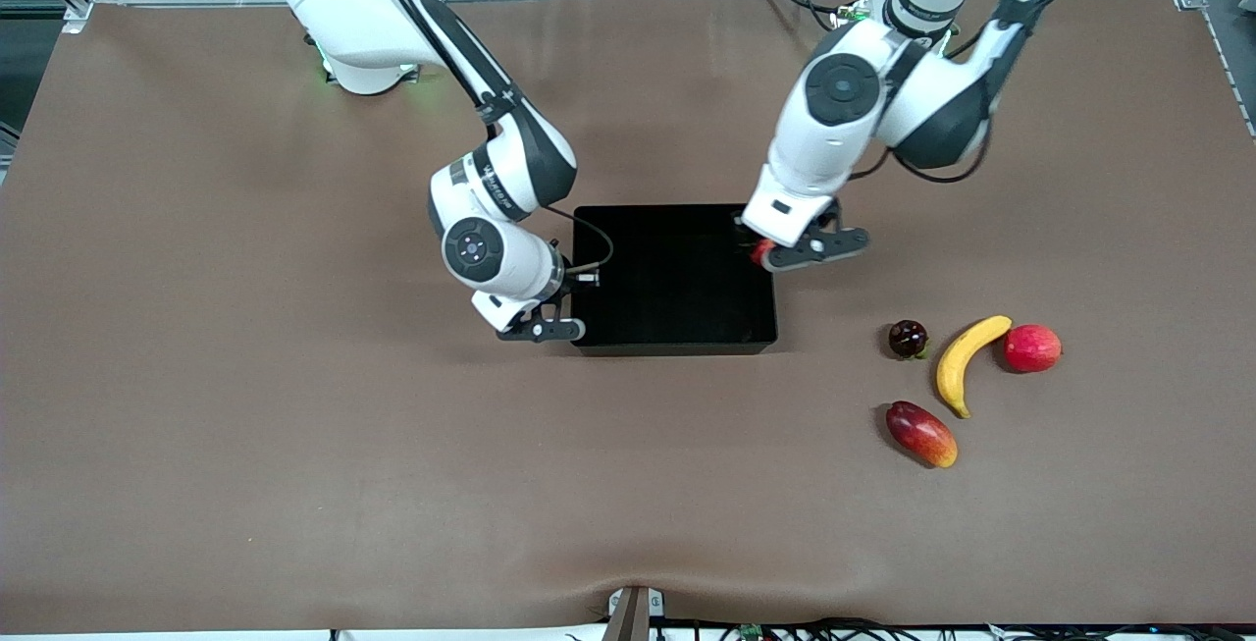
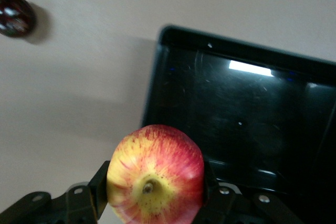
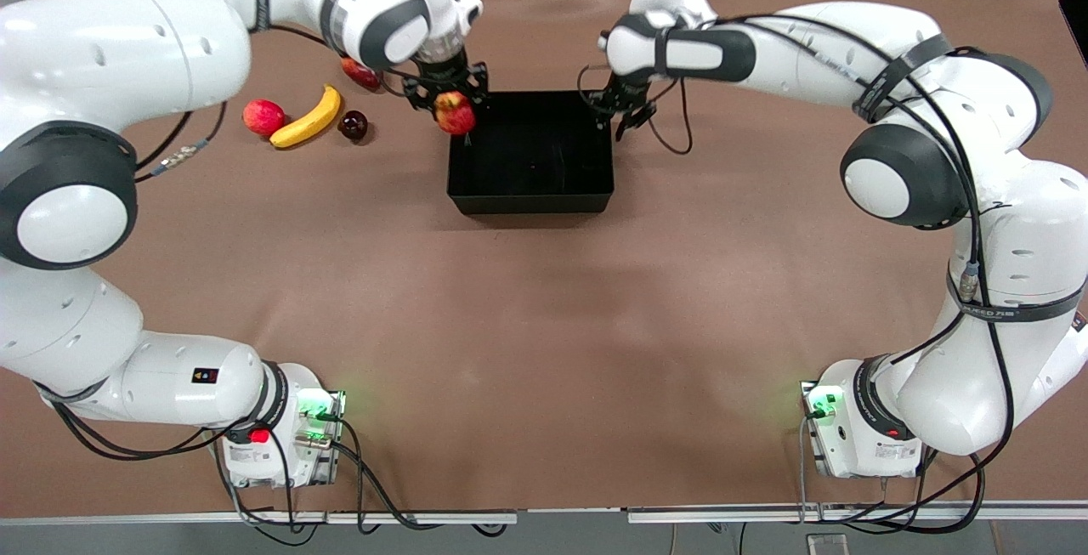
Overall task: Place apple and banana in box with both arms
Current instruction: 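Lift the apple with the left gripper and carry it over the box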
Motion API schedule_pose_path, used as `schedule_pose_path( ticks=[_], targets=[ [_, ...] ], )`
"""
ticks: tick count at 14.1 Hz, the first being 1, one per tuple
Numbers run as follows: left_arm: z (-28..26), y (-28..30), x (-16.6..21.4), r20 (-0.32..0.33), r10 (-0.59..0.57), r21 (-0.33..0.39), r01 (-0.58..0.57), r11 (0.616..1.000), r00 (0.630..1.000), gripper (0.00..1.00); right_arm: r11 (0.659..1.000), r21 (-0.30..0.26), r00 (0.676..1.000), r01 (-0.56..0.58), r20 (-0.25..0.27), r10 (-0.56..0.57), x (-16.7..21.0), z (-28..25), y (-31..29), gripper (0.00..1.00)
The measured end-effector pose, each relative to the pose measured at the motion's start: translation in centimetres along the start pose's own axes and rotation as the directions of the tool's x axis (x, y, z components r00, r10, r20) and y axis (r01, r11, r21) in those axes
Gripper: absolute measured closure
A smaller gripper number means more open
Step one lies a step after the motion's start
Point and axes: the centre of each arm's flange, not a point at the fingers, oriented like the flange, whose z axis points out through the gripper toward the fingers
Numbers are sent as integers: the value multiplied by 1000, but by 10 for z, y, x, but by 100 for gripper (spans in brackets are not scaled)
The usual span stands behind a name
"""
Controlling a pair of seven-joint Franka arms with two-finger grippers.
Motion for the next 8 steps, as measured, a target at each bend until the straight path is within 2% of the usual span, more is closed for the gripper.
schedule_pose_path(
  ticks=[2,3,5,6,8],
  targets=[
    [20,17,-14,-10,-12,-5,12,1000,1000,30,1000,-6,999,-24,30,24,16,-68,18,34],
    [32,23,-18,-23,-16,5,17,1000,1000,30,999,-13,999,-34,26,34,24,-109,33,26],
    [60,31,-25,-45,-21,37,23,999,999,30,997,-38,998,-61,-19,61,34,-182,66,5],
    [76,32,-26,-49,-18,53,20,998,999,30,995,-59,996,-81,-40,79,36,-209,82,0],
    [103,31,-26,-40,-7,73,10,997,999,30,986,-102,990,-131,-74,124,34,-253,116,0]
  ],
)
